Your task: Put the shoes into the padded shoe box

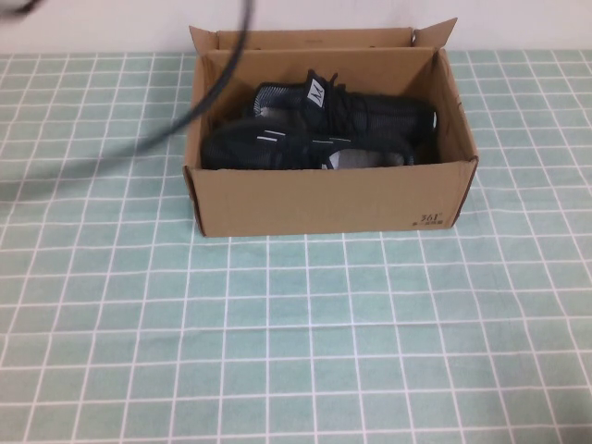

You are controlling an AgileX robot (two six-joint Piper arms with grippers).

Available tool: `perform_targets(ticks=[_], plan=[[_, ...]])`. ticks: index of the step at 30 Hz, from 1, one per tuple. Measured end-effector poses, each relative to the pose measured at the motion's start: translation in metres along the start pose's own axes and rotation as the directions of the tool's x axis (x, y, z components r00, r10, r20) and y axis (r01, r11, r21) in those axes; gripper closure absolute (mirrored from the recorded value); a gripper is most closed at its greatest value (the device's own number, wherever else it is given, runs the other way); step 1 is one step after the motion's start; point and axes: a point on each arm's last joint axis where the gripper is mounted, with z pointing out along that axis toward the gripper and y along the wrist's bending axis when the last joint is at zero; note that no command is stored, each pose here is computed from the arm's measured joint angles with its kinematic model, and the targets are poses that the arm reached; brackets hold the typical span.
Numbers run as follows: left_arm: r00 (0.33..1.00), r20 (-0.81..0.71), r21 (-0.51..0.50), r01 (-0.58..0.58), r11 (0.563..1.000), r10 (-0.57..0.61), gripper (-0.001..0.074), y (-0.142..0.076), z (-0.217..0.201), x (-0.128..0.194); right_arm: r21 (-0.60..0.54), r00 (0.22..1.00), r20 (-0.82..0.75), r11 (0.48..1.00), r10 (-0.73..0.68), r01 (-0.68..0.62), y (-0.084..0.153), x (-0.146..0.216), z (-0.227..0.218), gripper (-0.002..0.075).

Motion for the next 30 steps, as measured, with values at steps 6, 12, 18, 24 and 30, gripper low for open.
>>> perform_targets(ticks=[6, 12, 18, 24, 30], plan=[[0.998, 0.063, -0.006, -0.005, 1.000, 0.005, 0.0731, 0.000, -0.069, 0.062, 0.000, 1.000, 0.000, 1.000, -0.001, 0.001, 0.000, 0.000, 0.000, 0.0734], [0.993, 0.120, -0.010, -0.009, 1.000, 0.010, 0.0731, 0.001, -0.107, 0.121, 0.000, 1.000, 0.000, 1.000, -0.001, 0.001, 0.000, 0.000, 0.000, 0.0734], [0.963, 0.268, -0.007, -0.003, 1.000, 0.004, 0.0731, 0.001, -0.146, 0.174, 0.000, 1.000, 0.000, 1.000, 0.000, 0.000, 0.000, 0.000, 0.000, 0.0734], [0.966, 0.257, 0.009, 0.029, 1.000, -0.030, 0.0731, 0.001, -0.147, 0.202, 0.000, 1.000, 0.000, 1.000, 0.000, 0.000, 0.000, 0.000, 0.000, 0.0734], [0.972, 0.226, 0.028, 0.058, 0.998, -0.063, 0.0731, 0.000, -0.146, 0.205, 0.000, 1.000, 0.000, 1.000, 0.000, 0.000, 0.000, 0.000, 0.000, 0.0734]])
